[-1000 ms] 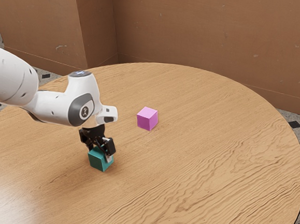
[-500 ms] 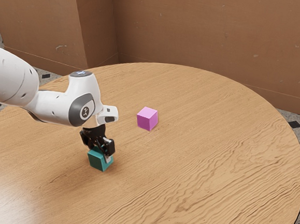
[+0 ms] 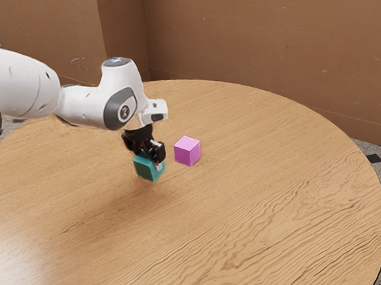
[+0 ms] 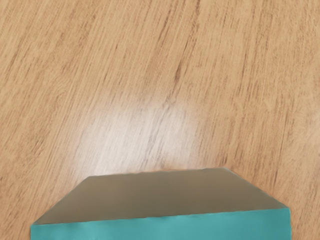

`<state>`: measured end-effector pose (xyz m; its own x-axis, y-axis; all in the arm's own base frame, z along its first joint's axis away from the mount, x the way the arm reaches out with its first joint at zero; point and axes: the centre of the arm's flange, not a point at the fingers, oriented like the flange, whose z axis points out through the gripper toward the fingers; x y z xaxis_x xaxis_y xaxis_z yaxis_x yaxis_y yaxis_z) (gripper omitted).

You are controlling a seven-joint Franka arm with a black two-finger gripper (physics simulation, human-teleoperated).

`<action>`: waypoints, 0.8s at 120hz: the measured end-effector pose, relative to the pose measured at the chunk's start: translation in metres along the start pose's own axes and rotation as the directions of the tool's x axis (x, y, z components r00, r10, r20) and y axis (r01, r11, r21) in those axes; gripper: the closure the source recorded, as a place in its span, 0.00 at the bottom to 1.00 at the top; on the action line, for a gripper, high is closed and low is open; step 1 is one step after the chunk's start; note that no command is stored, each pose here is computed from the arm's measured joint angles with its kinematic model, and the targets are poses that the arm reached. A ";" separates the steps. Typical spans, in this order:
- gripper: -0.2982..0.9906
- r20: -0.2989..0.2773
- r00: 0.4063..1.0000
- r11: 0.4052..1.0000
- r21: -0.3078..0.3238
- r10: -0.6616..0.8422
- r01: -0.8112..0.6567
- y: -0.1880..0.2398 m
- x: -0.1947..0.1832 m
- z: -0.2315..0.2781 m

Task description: Pick up the blue block with one arm, and put the blue block on the pink block with one arm

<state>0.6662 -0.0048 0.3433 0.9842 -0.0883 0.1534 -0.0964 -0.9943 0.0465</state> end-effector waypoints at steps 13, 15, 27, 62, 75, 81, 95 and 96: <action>0.48 0.025 1.000 1.000 0.005 0.000 -0.001 0.001 0.034 -0.003; 0.48 0.031 1.000 1.000 0.005 -0.001 0.001 0.001 0.038 -0.003; 0.48 0.080 0.996 1.000 0.005 -0.030 0.029 -0.015 0.066 0.003; 0.48 0.130 0.991 0.999 -0.028 -0.028 0.032 -0.014 0.119 -0.004; 0.48 0.117 0.993 0.999 -0.026 -0.023 0.027 -0.013 0.129 0.004; 0.48 0.094 0.995 1.000 -0.020 -0.021 0.023 -0.014 0.134 0.003; 0.48 0.055 0.998 1.000 -0.011 -0.011 0.012 -0.012 0.140 -0.001; 0.48 0.053 0.999 1.000 -0.010 -0.011 0.011 -0.011 0.140 -0.001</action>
<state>0.8052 -0.0057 0.3654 0.9917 -0.0808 0.1005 -0.0869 -0.9945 0.0581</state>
